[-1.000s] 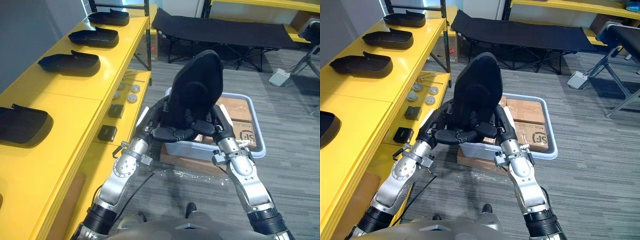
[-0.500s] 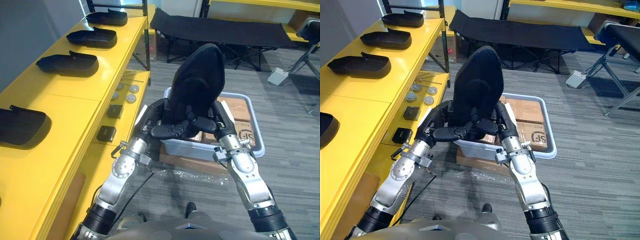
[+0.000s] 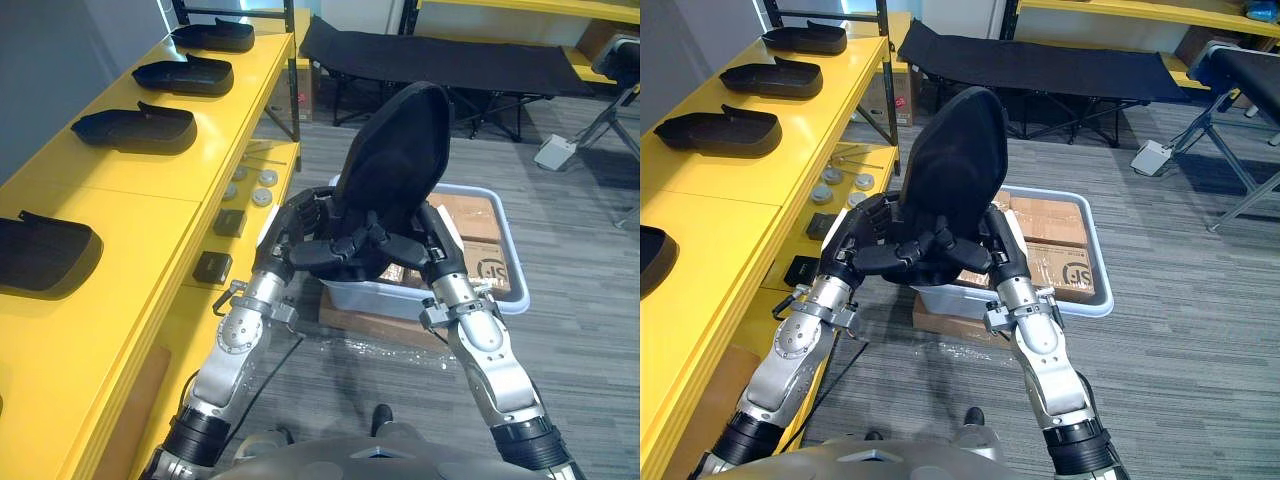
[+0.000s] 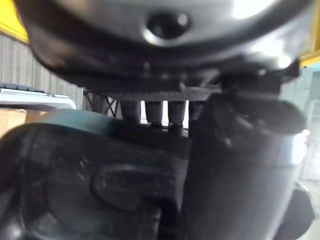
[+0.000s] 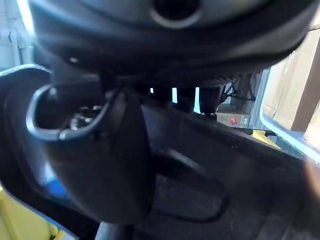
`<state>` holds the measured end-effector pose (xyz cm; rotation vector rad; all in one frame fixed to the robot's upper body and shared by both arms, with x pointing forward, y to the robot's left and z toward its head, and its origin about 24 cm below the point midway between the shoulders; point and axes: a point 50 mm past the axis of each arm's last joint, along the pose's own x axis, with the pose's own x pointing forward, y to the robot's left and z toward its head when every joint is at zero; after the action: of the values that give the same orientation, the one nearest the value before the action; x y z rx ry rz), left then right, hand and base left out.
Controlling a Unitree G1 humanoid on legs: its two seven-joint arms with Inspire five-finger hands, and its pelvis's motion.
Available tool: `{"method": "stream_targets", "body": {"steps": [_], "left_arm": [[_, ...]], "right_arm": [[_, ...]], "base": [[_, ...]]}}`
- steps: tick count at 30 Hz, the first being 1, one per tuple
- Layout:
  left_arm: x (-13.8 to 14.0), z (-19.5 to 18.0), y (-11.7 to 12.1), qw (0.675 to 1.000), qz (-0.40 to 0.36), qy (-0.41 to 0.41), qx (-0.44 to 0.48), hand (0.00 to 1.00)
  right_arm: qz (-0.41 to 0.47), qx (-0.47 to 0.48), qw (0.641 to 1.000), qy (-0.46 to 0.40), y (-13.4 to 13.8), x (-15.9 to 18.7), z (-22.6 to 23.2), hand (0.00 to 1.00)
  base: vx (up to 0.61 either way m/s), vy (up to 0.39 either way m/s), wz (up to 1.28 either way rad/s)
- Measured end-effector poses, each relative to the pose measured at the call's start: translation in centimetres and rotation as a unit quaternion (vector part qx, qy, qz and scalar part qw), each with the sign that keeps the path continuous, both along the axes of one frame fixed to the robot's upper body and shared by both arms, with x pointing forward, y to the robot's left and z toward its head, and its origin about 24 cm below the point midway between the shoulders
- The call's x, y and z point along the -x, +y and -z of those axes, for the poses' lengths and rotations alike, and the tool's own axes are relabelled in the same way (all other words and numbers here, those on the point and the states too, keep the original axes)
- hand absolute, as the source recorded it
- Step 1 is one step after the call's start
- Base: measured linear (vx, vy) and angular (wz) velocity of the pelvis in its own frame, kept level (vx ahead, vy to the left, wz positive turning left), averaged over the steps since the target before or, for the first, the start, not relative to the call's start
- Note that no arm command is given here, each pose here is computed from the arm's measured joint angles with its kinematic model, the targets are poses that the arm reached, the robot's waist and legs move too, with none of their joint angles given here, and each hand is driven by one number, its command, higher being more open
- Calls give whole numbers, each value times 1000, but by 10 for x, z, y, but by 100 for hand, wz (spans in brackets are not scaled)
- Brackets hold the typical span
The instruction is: Walk over and take three plastic housings, then place them on the shelf
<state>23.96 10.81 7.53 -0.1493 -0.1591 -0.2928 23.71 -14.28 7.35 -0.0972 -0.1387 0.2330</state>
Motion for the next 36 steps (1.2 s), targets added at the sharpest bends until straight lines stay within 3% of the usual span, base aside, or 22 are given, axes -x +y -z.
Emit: {"method": "stream_targets", "body": {"steps": [7,11,18,24,25,36], "left_arm": [[0,11,-2,987,12,66,144,0],[2,15,-3,982,17,82,168,0],[3,16,-3,982,17,84,167,0],[4,16,-5,993,10,64,96,0],[4,16,-5,994,8,62,88,0],[3,14,-6,995,-88,35,0,0]], "right_arm": [[-8,-7,1000,10,10,4,5,0],[-9,-9,1000,11,11,5,6,0],[-6,-13,1000,12,13,5,7,0],[-9,-12,1000,15,16,7,8,0],[-10,-11,1000,15,17,7,8,100],[-39,-9,999,21,32,11,11,100]], "base": [[0,0,0],[0,0,0],[0,0,0],[0,0,0],[0,0,0],[0,0,0]]}}
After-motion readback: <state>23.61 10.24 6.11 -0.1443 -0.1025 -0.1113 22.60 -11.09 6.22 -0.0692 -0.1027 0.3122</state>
